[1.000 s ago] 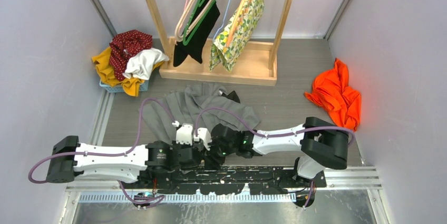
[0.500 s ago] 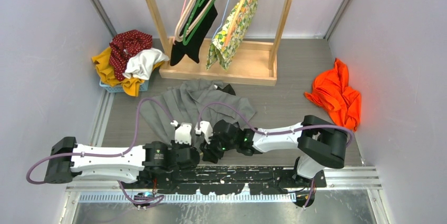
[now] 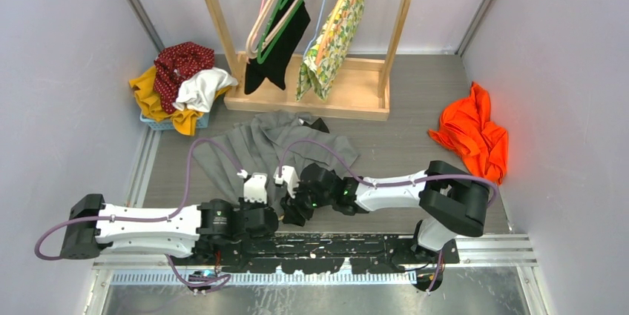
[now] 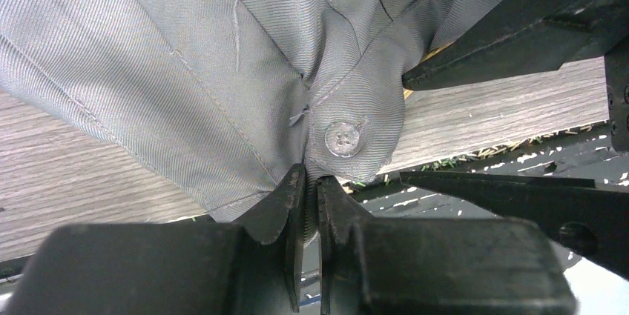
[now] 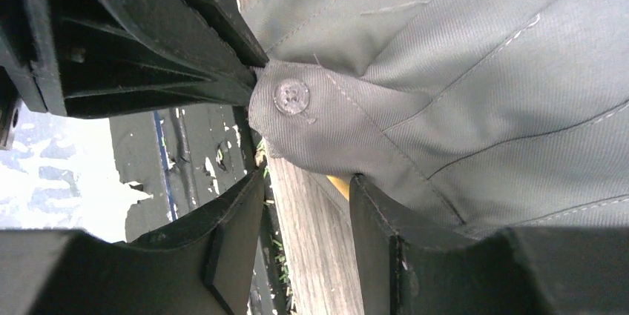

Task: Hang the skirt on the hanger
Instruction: Hang the skirt on the hanger.

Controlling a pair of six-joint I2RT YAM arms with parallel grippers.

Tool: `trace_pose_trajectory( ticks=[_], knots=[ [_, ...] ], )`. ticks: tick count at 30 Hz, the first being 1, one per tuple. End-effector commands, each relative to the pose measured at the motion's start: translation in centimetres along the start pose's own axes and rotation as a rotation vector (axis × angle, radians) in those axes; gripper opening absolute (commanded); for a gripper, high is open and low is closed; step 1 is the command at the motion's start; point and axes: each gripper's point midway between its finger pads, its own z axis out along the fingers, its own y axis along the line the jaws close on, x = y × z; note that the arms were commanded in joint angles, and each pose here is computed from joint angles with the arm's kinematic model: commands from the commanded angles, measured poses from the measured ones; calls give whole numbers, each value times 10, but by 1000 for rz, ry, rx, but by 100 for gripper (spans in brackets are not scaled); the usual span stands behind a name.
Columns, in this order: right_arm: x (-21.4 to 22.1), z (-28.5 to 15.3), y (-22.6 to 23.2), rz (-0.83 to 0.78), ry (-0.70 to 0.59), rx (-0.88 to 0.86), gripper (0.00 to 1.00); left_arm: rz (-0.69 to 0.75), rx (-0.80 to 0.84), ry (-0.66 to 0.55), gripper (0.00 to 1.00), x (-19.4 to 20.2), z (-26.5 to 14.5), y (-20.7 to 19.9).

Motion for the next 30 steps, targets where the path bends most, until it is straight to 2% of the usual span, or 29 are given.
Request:
trace_pose_trajectory(
  ticks=[1,11,18,22,30],
  knots=[
    [-44,2,3,-49,-115,-34,52,-29,15,-39,10,-7,-1,-2],
    [-9,17,-14,1,26,-28,52,-36,20,-50,10,-11,-5,2],
    [5,10,-12,36,43,-21,50,-37,19,-52,10,-9,-3,3],
    [-10,-7,-7,15,-10,-10,51,-39,17,-48,10,-7,-1,4],
    [19,0,-13,25,123,13,50,-44,19,-55,10,-9,-3,5]
  ],
)
